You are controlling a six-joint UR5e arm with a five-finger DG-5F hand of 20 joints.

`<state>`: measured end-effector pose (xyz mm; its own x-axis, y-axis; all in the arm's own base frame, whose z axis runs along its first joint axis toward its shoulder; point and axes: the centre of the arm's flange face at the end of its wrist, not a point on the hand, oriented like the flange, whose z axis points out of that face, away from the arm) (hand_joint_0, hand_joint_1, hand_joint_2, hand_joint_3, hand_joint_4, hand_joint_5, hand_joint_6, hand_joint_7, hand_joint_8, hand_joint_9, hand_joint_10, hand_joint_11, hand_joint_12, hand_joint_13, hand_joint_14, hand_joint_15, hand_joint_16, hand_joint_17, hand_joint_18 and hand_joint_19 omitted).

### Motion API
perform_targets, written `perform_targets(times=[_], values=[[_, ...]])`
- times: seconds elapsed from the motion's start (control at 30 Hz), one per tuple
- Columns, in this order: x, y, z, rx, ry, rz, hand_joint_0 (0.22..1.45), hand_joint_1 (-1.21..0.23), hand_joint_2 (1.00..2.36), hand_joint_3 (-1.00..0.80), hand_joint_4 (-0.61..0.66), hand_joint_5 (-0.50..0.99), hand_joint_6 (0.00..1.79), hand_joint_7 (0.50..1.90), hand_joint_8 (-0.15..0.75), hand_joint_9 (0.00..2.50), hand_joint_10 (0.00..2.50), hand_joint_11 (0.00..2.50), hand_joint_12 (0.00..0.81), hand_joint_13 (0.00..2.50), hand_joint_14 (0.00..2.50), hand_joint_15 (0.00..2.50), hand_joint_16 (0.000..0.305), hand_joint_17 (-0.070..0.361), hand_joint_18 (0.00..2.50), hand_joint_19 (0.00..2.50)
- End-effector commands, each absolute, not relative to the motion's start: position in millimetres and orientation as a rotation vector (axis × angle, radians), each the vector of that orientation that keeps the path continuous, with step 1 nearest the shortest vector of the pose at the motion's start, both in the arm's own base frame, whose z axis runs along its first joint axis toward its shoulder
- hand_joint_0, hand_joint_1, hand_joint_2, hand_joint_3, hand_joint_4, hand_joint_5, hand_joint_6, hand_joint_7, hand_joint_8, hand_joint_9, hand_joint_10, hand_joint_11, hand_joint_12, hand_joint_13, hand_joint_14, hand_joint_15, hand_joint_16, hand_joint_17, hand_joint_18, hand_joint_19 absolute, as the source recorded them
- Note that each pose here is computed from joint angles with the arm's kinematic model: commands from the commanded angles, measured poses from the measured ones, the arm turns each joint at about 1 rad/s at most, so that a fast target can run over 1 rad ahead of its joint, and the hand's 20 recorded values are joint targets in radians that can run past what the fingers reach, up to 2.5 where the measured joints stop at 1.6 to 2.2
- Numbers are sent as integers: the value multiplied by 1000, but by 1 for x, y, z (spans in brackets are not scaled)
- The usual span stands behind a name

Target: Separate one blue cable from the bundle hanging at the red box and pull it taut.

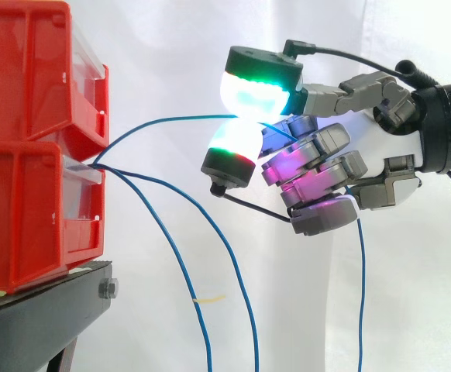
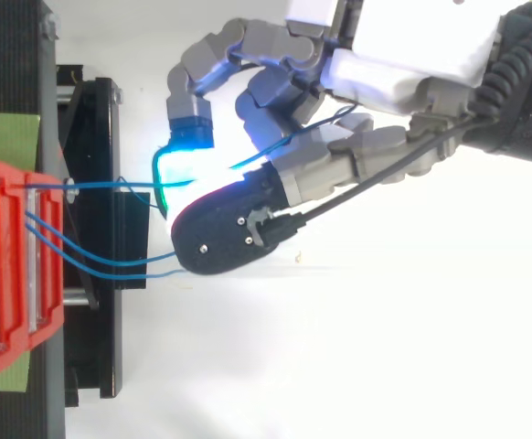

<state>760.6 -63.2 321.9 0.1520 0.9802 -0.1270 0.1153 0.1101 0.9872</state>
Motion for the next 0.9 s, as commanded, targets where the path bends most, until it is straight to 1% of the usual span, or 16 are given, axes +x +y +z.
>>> perform_targets(times=[0.0, 0.03, 0.1, 0.13, 0.23, 0.3, 0.37, 0.4, 0.47, 0.57, 0.8, 0.83, 0.87], values=[[761, -63, 321, 1267, 1220, 954, 590, -656, 1000, -500, 183, -199, 933, 1068, 323, 845, 2118, 1287, 340, 1104, 1827, 1410, 45, 101, 1209, 1360], [761, -64, 322, 1266, 1218, 952, 577, -612, 1000, -500, 185, -197, 932, 1069, 323, 848, 2122, 1272, 343, 1101, 1855, 1395, 45, 102, 1211, 1378], [761, -63, 322, 1266, 1219, 953, 546, -465, 1000, -500, 203, -195, 924, 1094, 333, 862, 2114, 1290, 353, 1088, 1940, 1334, 46, 103, 1216, 1398], [760, -64, 322, 1267, 1218, 953, 543, -427, 1000, -500, 201, -195, 923, 1097, 338, 859, 2117, 1277, 354, 1088, 1944, 1332, 47, 106, 1218, 1390], [761, -63, 321, 1267, 1220, 954, 541, -402, 1000, -500, 206, -194, 921, 1098, 332, 869, 2101, 1272, 355, 1086, 1970, 1301, 47, 107, 1220, 1393], [761, -63, 321, 1268, 1219, 952, 598, -482, 1000, -500, 200, -195, 919, 1125, 326, 877, 2058, 1292, 335, 1079, 1934, 1326, 43, 97, 1198, 1416], [761, -63, 321, 1269, 1220, 951, 613, -563, 1012, -359, 197, -193, 928, 1145, 322, 882, 2060, 1324, 340, 1091, 1911, 1360, 42, 95, 1201, 1407], [761, -63, 321, 1268, 1219, 952, 614, -588, 1014, -327, 205, -193, 929, 1157, 326, 878, 2065, 1328, 338, 1092, 1906, 1355, 42, 95, 1200, 1407], [761, -64, 321, 1268, 1219, 952, 611, -621, 1016, -276, 210, -194, 931, 1162, 327, 869, 2083, 1322, 339, 1091, 1898, 1373, 42, 95, 1199, 1401], [761, -63, 321, 1268, 1219, 952, 615, -648, 1018, -244, 202, -197, 939, 1129, 330, 861, 2097, 1322, 346, 1092, 1896, 1371, 43, 97, 1200, 1398], [760, -63, 319, 1274, 1221, 952, 627, -667, 1017, -255, 196, -201, 943, 1103, 327, 839, 2149, 1287, 344, 1094, 1874, 1372, 44, 98, 1199, 1371], [760, -63, 319, 1275, 1222, 954, 633, -668, 1016, -278, 201, -202, 943, 1098, 328, 837, 2157, 1282, 344, 1094, 1874, 1372, 44, 98, 1199, 1370], [760, -63, 320, 1273, 1219, 956, 624, -661, 1012, -342, 210, -202, 943, 1074, 328, 835, 2155, 1281, 344, 1094, 1874, 1371, 44, 99, 1200, 1372]])
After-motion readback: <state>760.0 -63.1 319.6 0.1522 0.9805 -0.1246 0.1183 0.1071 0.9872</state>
